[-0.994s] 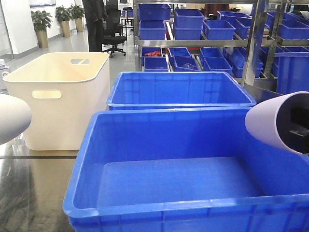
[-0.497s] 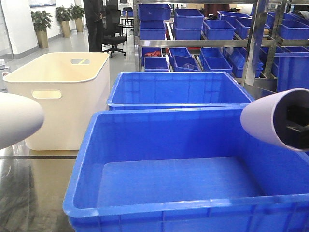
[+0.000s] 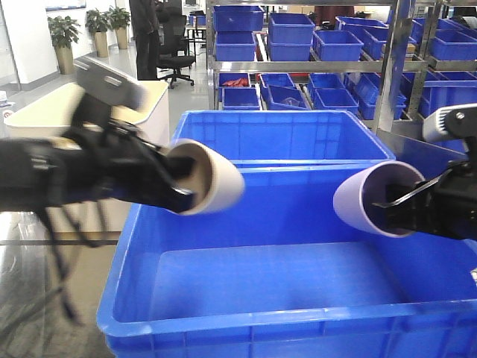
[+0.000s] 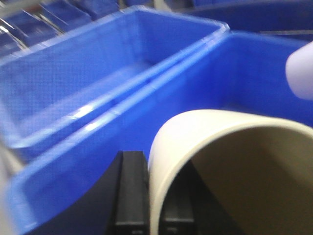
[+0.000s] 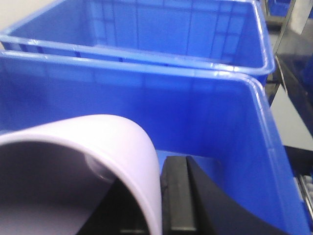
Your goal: Grab cup from conveyor and place in blue bin
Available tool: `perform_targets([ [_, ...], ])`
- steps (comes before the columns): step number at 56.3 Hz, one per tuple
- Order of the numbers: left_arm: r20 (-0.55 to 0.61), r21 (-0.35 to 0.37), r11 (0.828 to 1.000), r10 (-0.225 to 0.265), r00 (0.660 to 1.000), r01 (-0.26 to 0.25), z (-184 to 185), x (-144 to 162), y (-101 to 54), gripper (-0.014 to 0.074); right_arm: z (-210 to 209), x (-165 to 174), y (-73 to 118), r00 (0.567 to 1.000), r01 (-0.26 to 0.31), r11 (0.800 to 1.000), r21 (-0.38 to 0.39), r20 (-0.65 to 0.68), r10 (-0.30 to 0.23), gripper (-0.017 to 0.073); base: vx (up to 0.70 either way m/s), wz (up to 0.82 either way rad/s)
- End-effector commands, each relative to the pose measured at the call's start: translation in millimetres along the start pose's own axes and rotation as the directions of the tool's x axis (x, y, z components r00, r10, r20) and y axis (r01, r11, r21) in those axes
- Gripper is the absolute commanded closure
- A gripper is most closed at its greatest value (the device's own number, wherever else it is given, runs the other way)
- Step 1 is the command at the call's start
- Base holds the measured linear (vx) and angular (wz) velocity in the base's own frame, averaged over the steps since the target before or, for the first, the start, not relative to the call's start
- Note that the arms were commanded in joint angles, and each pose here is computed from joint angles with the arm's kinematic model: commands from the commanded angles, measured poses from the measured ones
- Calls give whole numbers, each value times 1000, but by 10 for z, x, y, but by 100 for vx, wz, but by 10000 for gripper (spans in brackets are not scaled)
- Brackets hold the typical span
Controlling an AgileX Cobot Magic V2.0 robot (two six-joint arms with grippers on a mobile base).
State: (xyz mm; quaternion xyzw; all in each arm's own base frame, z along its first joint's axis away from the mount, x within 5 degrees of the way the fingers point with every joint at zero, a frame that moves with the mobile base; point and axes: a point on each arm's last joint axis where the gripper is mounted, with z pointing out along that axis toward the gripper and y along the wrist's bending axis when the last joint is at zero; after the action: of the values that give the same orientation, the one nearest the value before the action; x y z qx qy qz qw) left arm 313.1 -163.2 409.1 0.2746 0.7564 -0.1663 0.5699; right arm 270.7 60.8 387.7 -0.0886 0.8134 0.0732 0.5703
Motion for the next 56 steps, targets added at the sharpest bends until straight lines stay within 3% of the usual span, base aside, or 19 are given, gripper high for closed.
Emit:
perform_targets([
  [1,117,-28,998,-52,992,56,20,-206,24,578,-70,-198,0,991,4,1000,4,131,-5,508,0,0],
  [11,46,-12,998,-61,997,62,226,-47,32,454,-5,-164,-1,994,1,1000,4,110,-2,343,0,0],
  [22,25,-3,998,-63,998,63,261,-10,26,156,-7,-181,-2,992,1,1000,5,128,-2,93,0,0],
  [30,31,-3,998,-58,998,58,234,-30,23,6,-16,-206,-3,988,1,1000,6,153,-2,11,0,0],
  [42,77,4,999,-47,996,46,-2,-183,-11,50,-229,-302,-1,977,1,1000,6,215,-3,59,0,0],
  [53,168,11,999,-43,985,41,-461,-433,-78,213,-660,-396,13,963,4,1000,2,268,-5,278,0,0],
  [56,183,16,1000,-21,983,18,-595,-485,-105,277,-760,-400,17,963,6,1000,1,270,-6,356,0,0],
])
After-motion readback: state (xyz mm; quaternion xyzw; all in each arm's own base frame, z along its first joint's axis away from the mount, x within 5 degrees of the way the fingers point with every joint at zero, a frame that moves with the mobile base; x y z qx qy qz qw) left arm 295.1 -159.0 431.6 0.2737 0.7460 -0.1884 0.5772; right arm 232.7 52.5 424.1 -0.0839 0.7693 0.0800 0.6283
